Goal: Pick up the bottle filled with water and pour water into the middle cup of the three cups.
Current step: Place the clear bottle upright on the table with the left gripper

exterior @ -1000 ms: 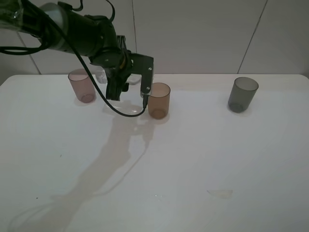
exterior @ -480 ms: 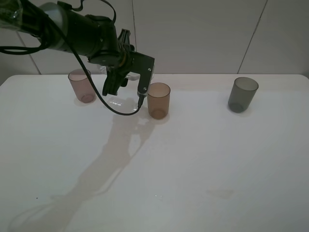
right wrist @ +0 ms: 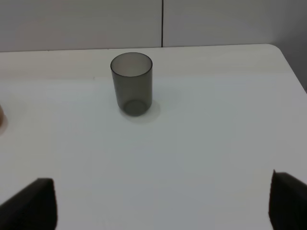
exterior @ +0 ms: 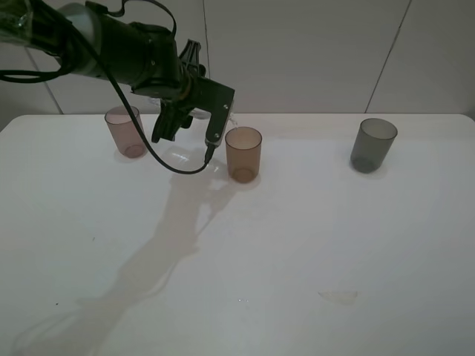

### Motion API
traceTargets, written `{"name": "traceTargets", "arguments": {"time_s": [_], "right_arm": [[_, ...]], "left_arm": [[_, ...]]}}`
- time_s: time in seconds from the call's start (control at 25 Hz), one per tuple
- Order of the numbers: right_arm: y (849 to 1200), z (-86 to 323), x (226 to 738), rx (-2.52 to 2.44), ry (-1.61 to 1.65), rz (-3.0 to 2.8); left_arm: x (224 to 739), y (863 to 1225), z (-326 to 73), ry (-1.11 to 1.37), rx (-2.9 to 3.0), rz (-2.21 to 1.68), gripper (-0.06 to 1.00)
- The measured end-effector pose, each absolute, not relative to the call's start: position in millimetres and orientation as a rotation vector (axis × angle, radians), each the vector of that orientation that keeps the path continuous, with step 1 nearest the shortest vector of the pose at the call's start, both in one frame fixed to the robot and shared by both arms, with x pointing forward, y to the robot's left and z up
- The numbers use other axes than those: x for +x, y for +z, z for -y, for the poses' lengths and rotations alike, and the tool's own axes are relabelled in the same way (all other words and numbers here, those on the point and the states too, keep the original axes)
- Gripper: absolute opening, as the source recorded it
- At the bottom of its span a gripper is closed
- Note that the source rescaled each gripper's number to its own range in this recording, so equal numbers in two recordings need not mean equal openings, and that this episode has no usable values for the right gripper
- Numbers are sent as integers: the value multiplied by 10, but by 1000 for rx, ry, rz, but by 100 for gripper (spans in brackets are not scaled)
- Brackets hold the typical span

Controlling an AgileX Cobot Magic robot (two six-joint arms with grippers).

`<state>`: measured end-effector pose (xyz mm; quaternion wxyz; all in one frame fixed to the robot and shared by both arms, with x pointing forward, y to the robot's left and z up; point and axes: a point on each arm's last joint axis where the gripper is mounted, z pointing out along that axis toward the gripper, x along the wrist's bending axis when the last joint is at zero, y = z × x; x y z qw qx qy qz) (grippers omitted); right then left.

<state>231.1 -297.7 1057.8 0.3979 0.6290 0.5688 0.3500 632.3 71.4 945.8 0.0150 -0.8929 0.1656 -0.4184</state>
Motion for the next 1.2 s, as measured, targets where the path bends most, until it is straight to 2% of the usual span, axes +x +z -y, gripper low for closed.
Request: {"name": "traceTargets", "arguments": {"time_s": [1.2], "right_arm": [[10578,2977,2311,1593,886,-1440]], "left_arm": [[6334,9509,-574,-1437,-2734,-828,1]]}}
